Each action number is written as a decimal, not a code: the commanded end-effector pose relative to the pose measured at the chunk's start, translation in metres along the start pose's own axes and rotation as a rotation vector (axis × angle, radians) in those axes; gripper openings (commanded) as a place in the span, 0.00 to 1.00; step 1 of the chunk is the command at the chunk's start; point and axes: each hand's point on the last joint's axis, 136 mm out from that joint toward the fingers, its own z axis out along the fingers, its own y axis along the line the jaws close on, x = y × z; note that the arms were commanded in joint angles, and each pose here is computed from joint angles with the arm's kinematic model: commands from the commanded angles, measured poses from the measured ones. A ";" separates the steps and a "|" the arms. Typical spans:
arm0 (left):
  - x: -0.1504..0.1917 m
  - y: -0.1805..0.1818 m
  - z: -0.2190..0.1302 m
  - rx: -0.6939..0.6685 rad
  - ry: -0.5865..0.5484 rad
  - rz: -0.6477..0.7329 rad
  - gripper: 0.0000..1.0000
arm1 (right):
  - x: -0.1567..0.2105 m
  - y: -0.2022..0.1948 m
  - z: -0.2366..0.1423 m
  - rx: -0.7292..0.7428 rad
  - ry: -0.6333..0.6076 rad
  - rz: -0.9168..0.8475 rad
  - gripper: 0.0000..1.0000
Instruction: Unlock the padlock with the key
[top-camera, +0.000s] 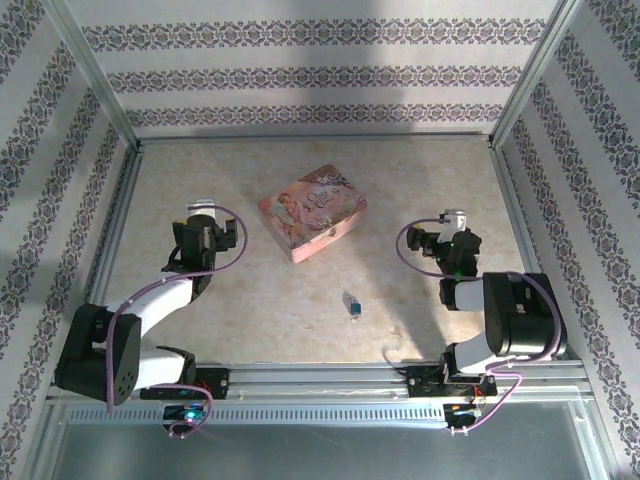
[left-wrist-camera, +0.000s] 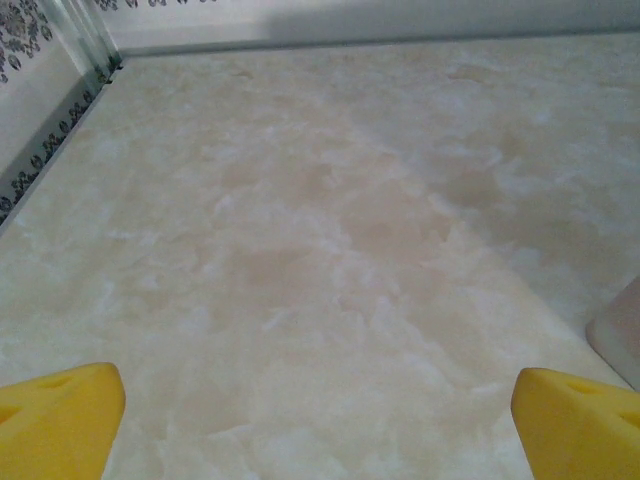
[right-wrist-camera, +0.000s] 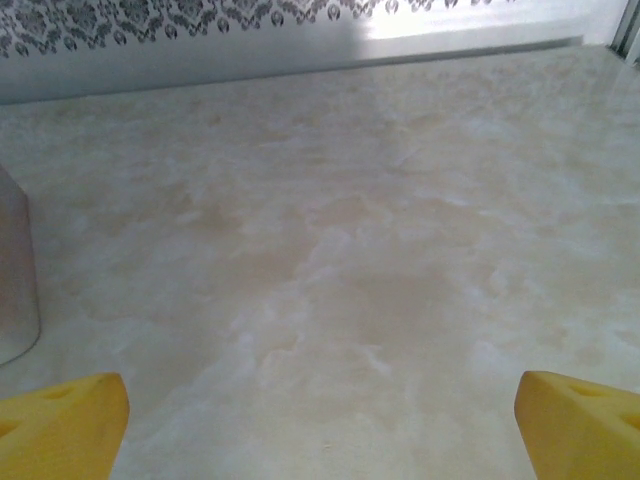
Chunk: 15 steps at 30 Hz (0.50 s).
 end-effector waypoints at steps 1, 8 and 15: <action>-0.005 0.001 0.004 0.012 -0.079 0.009 0.99 | -0.024 0.003 0.006 -0.031 -0.078 -0.019 0.98; 0.003 -0.003 0.014 0.023 -0.079 0.015 0.99 | -0.019 0.001 0.011 0.019 -0.039 -0.038 0.98; 0.007 -0.012 0.021 0.057 -0.074 0.072 0.99 | -0.015 0.002 0.011 0.030 -0.024 -0.051 0.98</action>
